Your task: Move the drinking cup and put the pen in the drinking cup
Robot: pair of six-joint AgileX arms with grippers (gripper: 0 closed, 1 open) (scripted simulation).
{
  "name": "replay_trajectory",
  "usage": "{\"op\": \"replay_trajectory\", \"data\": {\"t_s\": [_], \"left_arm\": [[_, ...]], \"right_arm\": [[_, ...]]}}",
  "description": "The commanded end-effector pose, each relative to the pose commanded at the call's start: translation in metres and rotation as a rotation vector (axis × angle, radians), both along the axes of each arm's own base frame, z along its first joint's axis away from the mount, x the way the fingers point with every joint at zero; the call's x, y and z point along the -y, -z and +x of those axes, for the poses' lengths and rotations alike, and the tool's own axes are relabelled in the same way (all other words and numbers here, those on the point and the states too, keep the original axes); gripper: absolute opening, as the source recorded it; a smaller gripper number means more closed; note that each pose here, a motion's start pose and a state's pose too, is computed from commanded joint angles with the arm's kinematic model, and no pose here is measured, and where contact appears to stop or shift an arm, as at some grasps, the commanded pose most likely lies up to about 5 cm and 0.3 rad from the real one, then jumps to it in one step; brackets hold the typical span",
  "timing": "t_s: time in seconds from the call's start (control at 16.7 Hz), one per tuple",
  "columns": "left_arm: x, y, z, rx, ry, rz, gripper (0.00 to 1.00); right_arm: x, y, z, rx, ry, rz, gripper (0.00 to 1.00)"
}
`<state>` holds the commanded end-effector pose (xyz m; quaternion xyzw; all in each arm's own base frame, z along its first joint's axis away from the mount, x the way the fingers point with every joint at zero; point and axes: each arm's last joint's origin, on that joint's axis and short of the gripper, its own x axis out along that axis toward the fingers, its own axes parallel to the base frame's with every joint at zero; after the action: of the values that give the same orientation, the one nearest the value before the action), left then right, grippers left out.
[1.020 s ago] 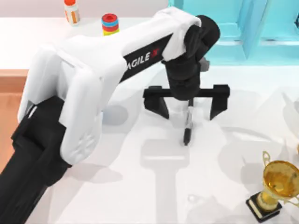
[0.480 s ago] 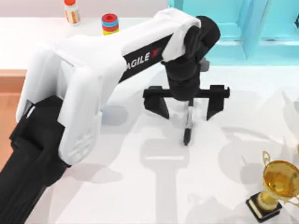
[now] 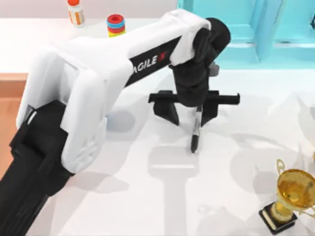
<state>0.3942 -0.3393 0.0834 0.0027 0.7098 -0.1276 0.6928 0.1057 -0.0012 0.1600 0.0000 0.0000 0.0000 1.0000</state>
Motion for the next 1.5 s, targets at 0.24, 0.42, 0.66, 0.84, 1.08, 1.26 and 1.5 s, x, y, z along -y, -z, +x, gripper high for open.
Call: {"op": "replay_trajectory", "data": {"t_s": [0.24,0.42,0.66,0.84,1.08,1.26,1.5], "left_arm": [[0.0,0.0,0.0,0.0,0.0,0.0,0.0],[0.0,0.0,0.0,0.0,0.0,0.0,0.0],[-0.01,-0.033,0.001,0.053,0.017,0.019,0.0],[-0.006,-0.046,-0.016,0.039,0.018,0.032,0.0],[-0.008,-0.095,-0.051,0.059,0.017,0.015,0.0],[-0.014,-0.126,-0.08,0.066,0.014,0.006,0.0],[-0.012,-0.133,-0.098,0.054,0.017,0.018,0.0]], "right_arm": [[0.0,0.0,0.0,0.0,0.0,0.0,1.0],[0.0,0.0,0.0,0.0,0.0,0.0,1.0],[0.0,0.0,0.0,0.0,0.0,0.0,1.0],[0.0,0.0,0.0,0.0,0.0,0.0,1.0],[0.0,0.0,0.0,0.0,0.0,0.0,1.0],[0.0,0.0,0.0,0.0,0.0,0.0,1.0],[0.0,0.0,0.0,0.0,0.0,0.0,1.0]]}}
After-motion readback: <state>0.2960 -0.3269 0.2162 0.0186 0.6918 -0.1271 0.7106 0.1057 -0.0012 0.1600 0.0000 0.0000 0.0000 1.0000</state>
